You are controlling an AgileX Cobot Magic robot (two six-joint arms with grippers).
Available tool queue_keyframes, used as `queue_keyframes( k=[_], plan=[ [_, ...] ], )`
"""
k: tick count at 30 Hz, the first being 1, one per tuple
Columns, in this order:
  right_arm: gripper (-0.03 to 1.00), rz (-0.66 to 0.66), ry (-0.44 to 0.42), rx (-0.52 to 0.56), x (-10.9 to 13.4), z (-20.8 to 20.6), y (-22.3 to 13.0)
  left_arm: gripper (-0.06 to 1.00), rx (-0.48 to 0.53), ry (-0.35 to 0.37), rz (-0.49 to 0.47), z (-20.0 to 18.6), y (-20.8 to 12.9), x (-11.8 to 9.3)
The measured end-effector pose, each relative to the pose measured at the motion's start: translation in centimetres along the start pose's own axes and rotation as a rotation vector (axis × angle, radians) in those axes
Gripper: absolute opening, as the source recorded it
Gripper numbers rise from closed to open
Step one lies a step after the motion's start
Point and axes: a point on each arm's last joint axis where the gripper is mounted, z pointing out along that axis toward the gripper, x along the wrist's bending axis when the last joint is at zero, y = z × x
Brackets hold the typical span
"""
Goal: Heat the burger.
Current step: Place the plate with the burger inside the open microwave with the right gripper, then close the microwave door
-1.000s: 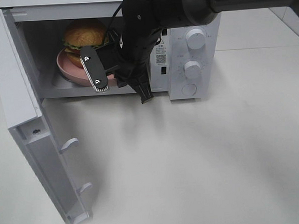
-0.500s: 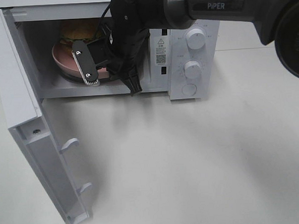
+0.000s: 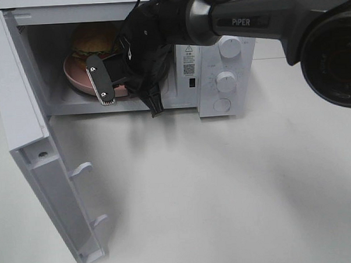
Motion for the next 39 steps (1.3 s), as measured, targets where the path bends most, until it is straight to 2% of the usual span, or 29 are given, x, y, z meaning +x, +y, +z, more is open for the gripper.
queue_keyframes(
  k=[9, 14, 16, 19, 21, 22, 24, 25, 26, 28, 29, 39],
  plan=[
    [0.03, 0.013, -0.006, 0.001, -0.1, 0.6, -0.3, 0.97, 0.000, 0.000, 0.000, 0.0, 0.0, 0.0],
    [0.07, 0.019, -0.012, 0.000, -0.1, 0.7, -0.3, 0.97, 0.000, 0.000, 0.000, 0.0, 0.0, 0.0],
    [0.14, 0.036, -0.041, -0.009, -0.5, 0.5, -0.2, 0.97, 0.000, 0.000, 0.000, 0.0, 0.0, 0.0],
    [0.16, 0.037, -0.052, -0.012, -0.6, 0.5, -0.2, 0.97, 0.000, 0.000, 0.000, 0.0, 0.0, 0.0],
    [0.27, 0.041, -0.067, -0.015, -0.9, 0.3, -0.1, 0.97, 0.000, 0.000, 0.000, 0.0, 0.0, 0.0],
    [0.27, 0.041, -0.067, -0.015, -0.9, 0.3, -0.1, 0.97, 0.000, 0.000, 0.000, 0.0, 0.0, 0.0],
    [0.36, 0.049, -0.039, -0.007, -0.6, 0.4, -0.2, 0.97, 0.000, 0.000, 0.000, 0.0, 0.0, 0.0],
    [0.36, 0.049, -0.039, -0.007, -0.6, 0.4, -0.2, 0.97, 0.000, 0.000, 0.000, 0.0, 0.0, 0.0],
    [0.41, 0.053, -0.015, 0.002, -0.4, 0.4, -0.3, 0.97, 0.000, 0.000, 0.000, 0.0, 0.0, 0.0],
    [0.43, 0.055, -0.007, 0.004, -0.3, 0.4, -0.3, 0.97, 0.000, 0.000, 0.000, 0.0, 0.0, 0.0],
    [0.47, 0.056, 0.003, 0.007, -0.3, 0.3, -0.3, 0.97, 0.000, 0.000, 0.000, 0.0, 0.0, 0.0],
    [0.65, 0.048, -0.016, -0.007, 0.1, -0.7, -0.1, 0.97, 0.000, 0.000, 0.000, 0.0, 0.0, 0.0]
  ],
)
